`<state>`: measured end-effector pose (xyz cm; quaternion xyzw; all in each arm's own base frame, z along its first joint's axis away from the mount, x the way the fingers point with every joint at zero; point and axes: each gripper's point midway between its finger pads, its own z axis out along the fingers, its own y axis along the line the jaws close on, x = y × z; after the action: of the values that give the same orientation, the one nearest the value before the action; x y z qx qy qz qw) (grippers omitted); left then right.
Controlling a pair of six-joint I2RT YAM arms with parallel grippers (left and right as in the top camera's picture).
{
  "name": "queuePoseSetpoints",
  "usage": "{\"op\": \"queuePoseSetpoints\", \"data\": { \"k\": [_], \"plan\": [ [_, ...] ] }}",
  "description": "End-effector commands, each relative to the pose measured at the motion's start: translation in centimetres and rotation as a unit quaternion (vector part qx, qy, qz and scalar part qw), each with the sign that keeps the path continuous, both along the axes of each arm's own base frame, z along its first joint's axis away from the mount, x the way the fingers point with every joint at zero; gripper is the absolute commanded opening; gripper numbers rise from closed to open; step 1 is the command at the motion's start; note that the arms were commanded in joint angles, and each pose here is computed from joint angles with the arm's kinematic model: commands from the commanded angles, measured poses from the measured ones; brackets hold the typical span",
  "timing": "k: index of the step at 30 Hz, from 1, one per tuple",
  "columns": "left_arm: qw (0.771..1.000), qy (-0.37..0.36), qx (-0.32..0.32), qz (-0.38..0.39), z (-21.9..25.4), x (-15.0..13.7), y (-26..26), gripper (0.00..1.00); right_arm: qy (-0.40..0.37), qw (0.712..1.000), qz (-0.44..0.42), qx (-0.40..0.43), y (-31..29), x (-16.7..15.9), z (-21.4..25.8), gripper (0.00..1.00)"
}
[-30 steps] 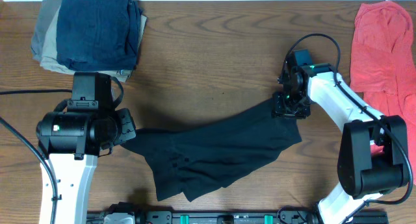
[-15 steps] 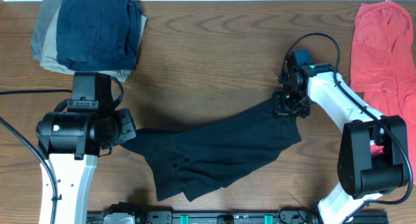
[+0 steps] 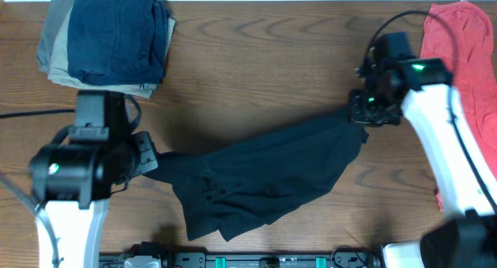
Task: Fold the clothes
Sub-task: 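Lift the shirt with both grippers and swing it toward the back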
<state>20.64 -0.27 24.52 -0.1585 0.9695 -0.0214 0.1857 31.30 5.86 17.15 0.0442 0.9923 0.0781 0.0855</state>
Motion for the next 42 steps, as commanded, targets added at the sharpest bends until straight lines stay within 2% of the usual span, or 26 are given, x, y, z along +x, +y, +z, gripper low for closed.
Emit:
{"op": "queuePoseSetpoints", "data": {
  "k": [1, 5, 11, 16, 19, 23, 26, 29, 31, 33, 36, 39, 42],
  "plan": [
    [0.999, -0.055, 0.004, 0.0, 3.8, -0.8, 0.3, 0.06, -0.055, 0.998, -0.016, -0.006, -1.4, -0.3, 4.2, 0.01],
    [0.996, -0.09, 0.002, 0.001, 7.3, -2.5, 0.3, 0.06, -0.105, 0.994, -0.031, -0.013, -2.6, -2.0, 8.8, 0.01],
    [0.987, -0.159, -0.001, 0.001, 12.8, -4.9, 0.4, 0.06, -0.163, 0.982, -0.071, -0.064, -5.7, -6.3, 15.3, 0.01],
    [0.977, -0.213, -0.029, -0.017, 15.4, -4.3, -0.7, 0.06, -0.238, 0.964, -0.096, -0.068, -6.7, -8.1, 20.1, 0.01],
    [0.975, -0.221, -0.03, -0.018, 15.3, -2.3, -0.8, 0.06, -0.271, 0.955, -0.099, -0.064, -6.6, -7.4, 21.4, 0.01],
    [0.977, -0.208, -0.04, -0.023, 13.6, 3.0, -1.4, 0.06, -0.284, 0.951, -0.109, -0.058, -6.6, -4.3, 21.4, 0.01],
    [0.974, -0.216, -0.054, -0.034, 12.5, 9.1, -2.2, 0.06, -0.298, 0.946, -0.112, -0.055, -6.6, 0.4, 20.9, 0.01],
    [0.969, -0.24, -0.055, -0.036, 11.6, 16.3, -2.5, 0.06, -0.323, 0.938, -0.119, -0.042, -6.3, 6.7, 20.1, 0.01],
    [0.962, -0.265, -0.048, -0.045, 11.7, 20.2, -2.6, 0.06, -0.337, 0.936, -0.103, -0.018, -5.3, 10.1, 19.6, 0.01],
    [0.953, -0.294, -0.042, -0.053, 13.2, 22.8, -2.7, 0.06, -0.356, 0.931, -0.085, -0.007, -4.8, 12.2, 20.4, 0.01],
    [0.931, -0.357, -0.023, -0.075, 18.7, 24.1, -2.7, 0.06, -0.399, 0.914, -0.075, -0.02, -5.6, 12.6, 24.4, 0.01],
    [0.903, -0.42, -0.008, -0.086, 24.9, 22.3, -2.7, 0.06, -0.444, 0.89, -0.091, -0.043, -7.6, 10.4, 29.7, 0.01],
    [0.885, -0.457, -0.008, -0.088, 28.6, 20.2, -2.7, 0.06, -0.467, 0.873, -0.119, -0.069, -10.1, 7.6, 32.9, 0.01]
  ]
}}
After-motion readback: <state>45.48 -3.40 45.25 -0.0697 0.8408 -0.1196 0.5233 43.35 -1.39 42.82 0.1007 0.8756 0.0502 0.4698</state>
